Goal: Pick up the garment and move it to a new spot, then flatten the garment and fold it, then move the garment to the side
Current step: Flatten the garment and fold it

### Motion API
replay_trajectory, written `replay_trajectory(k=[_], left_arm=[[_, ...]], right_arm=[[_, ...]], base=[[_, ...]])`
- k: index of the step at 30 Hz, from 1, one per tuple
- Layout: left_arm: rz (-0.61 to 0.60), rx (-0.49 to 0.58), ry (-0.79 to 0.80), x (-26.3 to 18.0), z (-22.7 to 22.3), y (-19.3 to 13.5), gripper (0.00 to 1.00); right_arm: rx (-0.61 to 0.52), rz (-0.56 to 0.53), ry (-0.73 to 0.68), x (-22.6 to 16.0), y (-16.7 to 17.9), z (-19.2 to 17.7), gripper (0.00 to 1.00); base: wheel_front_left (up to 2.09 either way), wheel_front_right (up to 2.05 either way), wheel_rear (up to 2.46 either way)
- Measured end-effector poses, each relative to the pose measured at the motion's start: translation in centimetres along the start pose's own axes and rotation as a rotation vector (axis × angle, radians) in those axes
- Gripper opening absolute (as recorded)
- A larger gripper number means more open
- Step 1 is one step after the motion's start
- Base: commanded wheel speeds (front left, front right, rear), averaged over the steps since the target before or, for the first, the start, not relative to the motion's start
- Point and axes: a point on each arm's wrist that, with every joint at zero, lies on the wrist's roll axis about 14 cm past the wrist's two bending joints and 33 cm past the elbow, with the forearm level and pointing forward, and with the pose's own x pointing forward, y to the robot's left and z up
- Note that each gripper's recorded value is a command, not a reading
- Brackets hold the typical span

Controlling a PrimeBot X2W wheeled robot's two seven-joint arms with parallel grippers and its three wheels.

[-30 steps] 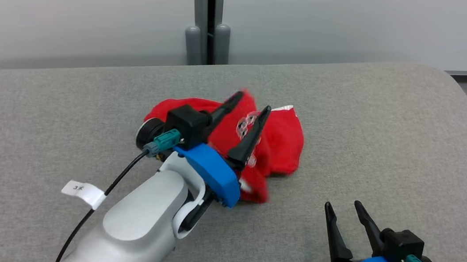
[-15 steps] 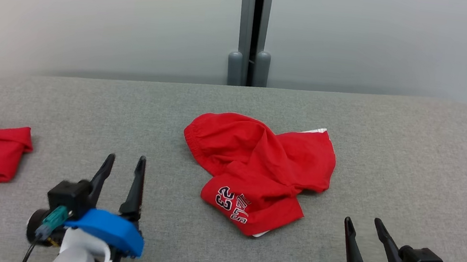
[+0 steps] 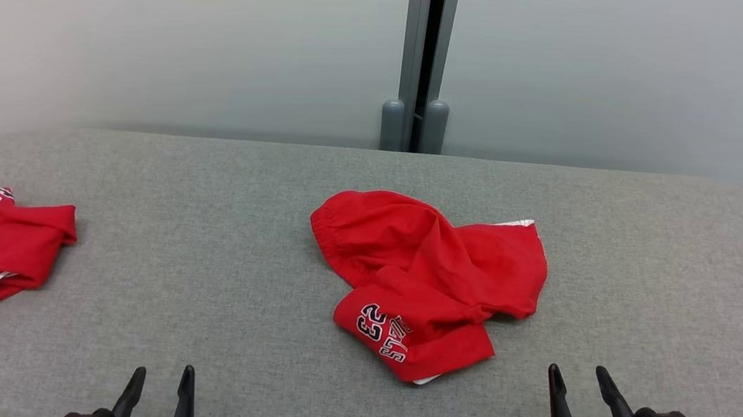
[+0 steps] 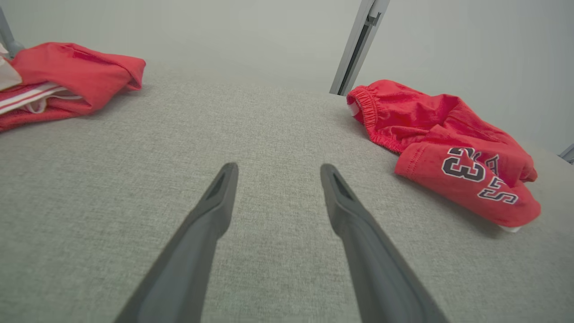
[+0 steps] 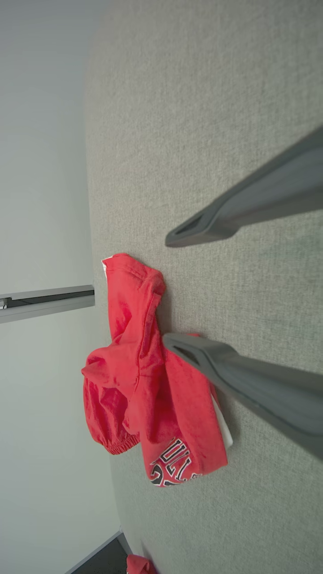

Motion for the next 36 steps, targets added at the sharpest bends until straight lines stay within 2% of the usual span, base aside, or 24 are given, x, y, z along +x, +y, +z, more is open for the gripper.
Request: replay_trajectory(k=[10, 14, 17, 24, 27, 32, 36], left_arm=[[-0.011, 0.007, 0.01, 0.2, -0.3, -0.2, 1.0], [-0.015, -0.007, 0.018, 0.2, -0.6, -0.4, 1.0], [-0.004, -0.017, 0.033, -0.1, -1.1, -0.1, 1.0], [0.021, -0.031, 0.051, -0.3, -1.7, 0.5, 1.0], [0.03, -0.034, 0.047, -0.4, -1.6, 0.8, 1.0], [0.047, -0.052, 0.034, -0.7, -1.3, 1.1, 1.0], [0.079, -0.073, 0.037, -1.3, -1.5, 1.9, 1.0]], right_arm=[[0.0, 0.001, 0.022, 0.1, 0.0, -0.7, 1.0], [-0.01, 0.033, 0.033, 0.7, 1.0, -0.9, 1.0], [-0.026, 0.103, 0.025, 1.7, 3.2, -0.5, 1.0], [-0.077, 0.392, -0.026, 4.0, 12.4, 1.4, 1.0], [-0.107, 0.485, -0.004, 4.6, 15.2, 0.9, 1.0], [-0.221, 0.503, 0.155, 6.0, 15.1, -3.2, 1.0], [-0.247, 0.506, 0.213, 6.6, 14.9, -4.9, 1.0]], base=[[0.0, 0.0, 0.0], [0.0, 0.0, 0.0], [0.0, 0.0, 0.0], [0.0, 0.0, 0.0], [0.0, 0.0, 0.0], [0.0, 0.0, 0.0], [0.0, 0.0, 0.0]])
